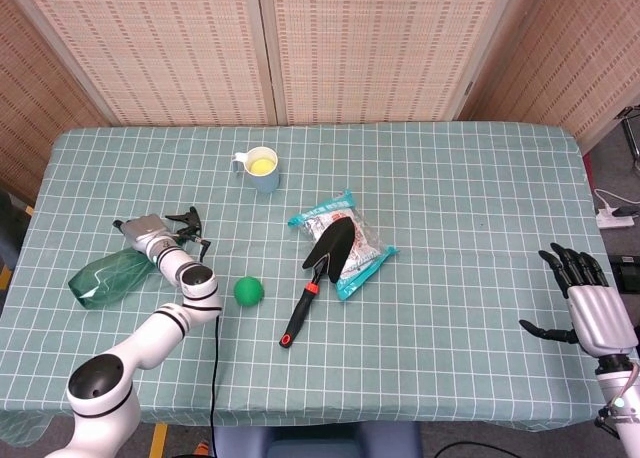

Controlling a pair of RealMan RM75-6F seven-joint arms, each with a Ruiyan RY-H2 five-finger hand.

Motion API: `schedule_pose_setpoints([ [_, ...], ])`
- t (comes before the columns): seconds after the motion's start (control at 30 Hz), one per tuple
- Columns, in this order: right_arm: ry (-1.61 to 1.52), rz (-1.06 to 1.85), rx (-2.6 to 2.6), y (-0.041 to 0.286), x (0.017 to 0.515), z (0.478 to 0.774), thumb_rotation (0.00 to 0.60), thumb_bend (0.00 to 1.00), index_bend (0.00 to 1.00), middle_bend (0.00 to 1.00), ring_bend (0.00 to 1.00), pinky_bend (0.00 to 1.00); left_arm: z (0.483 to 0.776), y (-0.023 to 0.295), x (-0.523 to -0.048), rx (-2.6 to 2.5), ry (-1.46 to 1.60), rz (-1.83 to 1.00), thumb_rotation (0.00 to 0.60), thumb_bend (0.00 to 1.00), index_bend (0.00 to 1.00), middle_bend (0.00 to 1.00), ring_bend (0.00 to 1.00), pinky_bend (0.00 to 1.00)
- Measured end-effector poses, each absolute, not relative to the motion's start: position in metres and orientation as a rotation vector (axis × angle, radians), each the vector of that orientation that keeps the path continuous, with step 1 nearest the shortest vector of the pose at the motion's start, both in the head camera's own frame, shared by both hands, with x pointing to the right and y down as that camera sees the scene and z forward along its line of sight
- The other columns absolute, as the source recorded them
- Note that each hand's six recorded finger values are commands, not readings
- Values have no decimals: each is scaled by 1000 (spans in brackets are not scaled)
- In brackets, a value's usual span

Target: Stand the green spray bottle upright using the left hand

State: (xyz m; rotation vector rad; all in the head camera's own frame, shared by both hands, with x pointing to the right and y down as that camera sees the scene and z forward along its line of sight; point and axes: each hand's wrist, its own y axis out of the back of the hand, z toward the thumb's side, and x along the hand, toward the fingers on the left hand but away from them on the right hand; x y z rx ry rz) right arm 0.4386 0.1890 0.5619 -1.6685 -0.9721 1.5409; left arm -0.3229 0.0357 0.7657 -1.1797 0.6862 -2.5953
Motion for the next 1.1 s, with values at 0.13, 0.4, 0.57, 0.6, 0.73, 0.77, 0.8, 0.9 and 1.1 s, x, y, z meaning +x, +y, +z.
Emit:
schedule_pose_setpoints([
  [0.13,-974,1537,-1670,189,438,561,600,0,80,0,0,0,765,35,-325,-1177,685,-2590,600,310,489,470,191,29],
  [0.4,-975,1533,-1672,189,438,561,600,0,71,0,0,0,759,24,-323,-1194,727,-2529,600,326,523,516,226,43],
  [0.57,-974,1531,-1671,190,438,561,600,0,71,0,0,0,746,11,-329,-1176,791,-2476,600,327,550,552,255,58],
  [0.6,-974,1530,-1671,190,438,561,600,0,71,0,0,0,742,9,-333,-1166,807,-2470,600,327,553,559,261,60],
  [0.73,-972,1524,-1673,190,437,560,600,0,71,0,0,0,728,0,-347,-1132,871,-2443,600,326,559,577,276,72],
  [0.77,-969,1520,-1676,190,436,560,600,0,71,0,0,0,724,-1,-350,-1128,889,-2433,600,327,561,578,278,72],
  [0.8,-965,1517,-1679,190,436,560,600,0,71,0,0,0,721,-3,-352,-1128,901,-2426,600,327,562,578,279,72],
  [0.9,-951,1508,-1684,191,434,560,600,0,71,0,0,0,711,-6,-357,-1148,949,-2397,600,329,563,578,281,72],
  [1.1,-946,1493,-1692,192,431,559,600,0,66,0,0,0,683,-10,-358,-1277,1090,-2286,600,338,563,579,282,62],
])
